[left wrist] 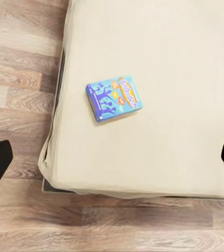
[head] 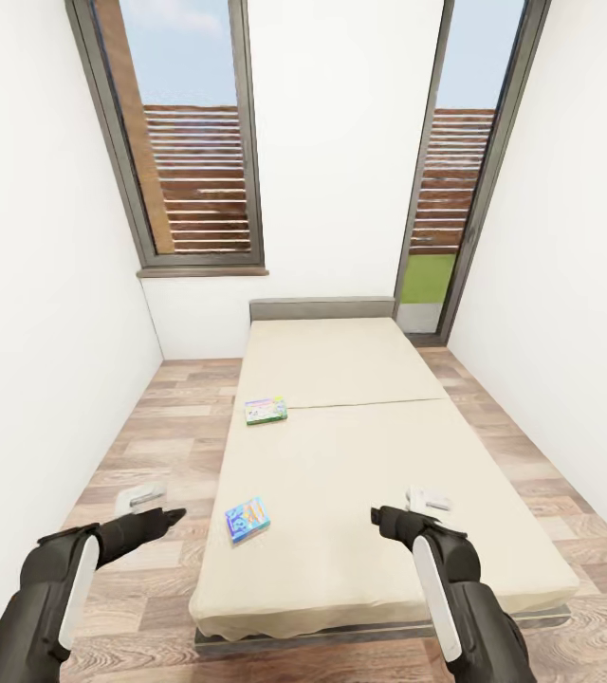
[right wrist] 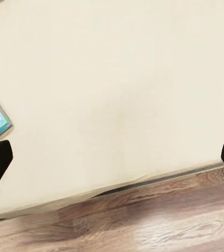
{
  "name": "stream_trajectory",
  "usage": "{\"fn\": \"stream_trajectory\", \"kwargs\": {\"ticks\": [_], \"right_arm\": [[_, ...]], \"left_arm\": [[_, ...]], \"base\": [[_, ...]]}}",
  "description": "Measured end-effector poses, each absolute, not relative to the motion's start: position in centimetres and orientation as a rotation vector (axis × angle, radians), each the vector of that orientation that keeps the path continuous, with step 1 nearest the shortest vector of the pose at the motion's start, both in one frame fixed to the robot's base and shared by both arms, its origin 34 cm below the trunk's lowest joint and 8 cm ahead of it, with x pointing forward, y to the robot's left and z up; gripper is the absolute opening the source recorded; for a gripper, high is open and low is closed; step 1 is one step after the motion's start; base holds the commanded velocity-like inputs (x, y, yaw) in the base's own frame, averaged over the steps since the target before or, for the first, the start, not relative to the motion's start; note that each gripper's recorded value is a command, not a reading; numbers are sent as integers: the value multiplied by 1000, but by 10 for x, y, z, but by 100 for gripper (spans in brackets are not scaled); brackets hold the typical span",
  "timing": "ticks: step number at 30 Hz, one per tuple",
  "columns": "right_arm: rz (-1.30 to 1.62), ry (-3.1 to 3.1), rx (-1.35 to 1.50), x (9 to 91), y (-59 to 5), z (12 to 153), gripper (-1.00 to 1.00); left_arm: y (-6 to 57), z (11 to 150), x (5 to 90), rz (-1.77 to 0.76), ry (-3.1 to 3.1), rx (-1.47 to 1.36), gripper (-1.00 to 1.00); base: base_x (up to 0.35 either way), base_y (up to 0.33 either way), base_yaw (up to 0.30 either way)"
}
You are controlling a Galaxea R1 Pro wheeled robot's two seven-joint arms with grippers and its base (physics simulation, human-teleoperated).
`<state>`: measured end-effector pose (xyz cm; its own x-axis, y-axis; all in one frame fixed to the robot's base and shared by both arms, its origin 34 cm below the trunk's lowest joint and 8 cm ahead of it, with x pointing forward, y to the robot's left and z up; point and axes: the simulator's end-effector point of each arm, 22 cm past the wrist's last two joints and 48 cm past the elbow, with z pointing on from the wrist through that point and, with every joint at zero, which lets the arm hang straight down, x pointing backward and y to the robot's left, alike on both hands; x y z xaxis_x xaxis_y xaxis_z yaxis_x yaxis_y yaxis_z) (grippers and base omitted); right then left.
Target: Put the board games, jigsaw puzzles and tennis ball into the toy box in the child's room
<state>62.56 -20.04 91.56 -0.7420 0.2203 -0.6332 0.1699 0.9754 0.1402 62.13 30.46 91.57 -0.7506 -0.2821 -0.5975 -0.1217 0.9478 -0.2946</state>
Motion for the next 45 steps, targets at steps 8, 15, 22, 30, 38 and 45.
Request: {"fn": "stream_trajectory", "kwargs": {"ticks": [8,15,22,30,38,45], "right_arm": [[81,2420,226,628,-191,918,100],[77,2421,219,628,-190,918,100],[44,2421,211,627,-190,919,100],[41,2416,212,628,-190,922,100],[34,2415,210,628,-190,922,100],[44,2416,215,628,-189,921,100]], "left_arm": [[306,916,628,-215,2381,-350,100],[294,916,629,-224,2393,-317,100],[292,916,629,-227,2395,-308,100],[298,916,628,-216,2394,-314,100],[298,917,629,-218,2391,-311,100],[298,917,629,-217,2391,-311,100]], "base": [[0,0,0],[0,0,0],[0,0,0],[113,0,0],[110,8,0],[63,6,0]]}}
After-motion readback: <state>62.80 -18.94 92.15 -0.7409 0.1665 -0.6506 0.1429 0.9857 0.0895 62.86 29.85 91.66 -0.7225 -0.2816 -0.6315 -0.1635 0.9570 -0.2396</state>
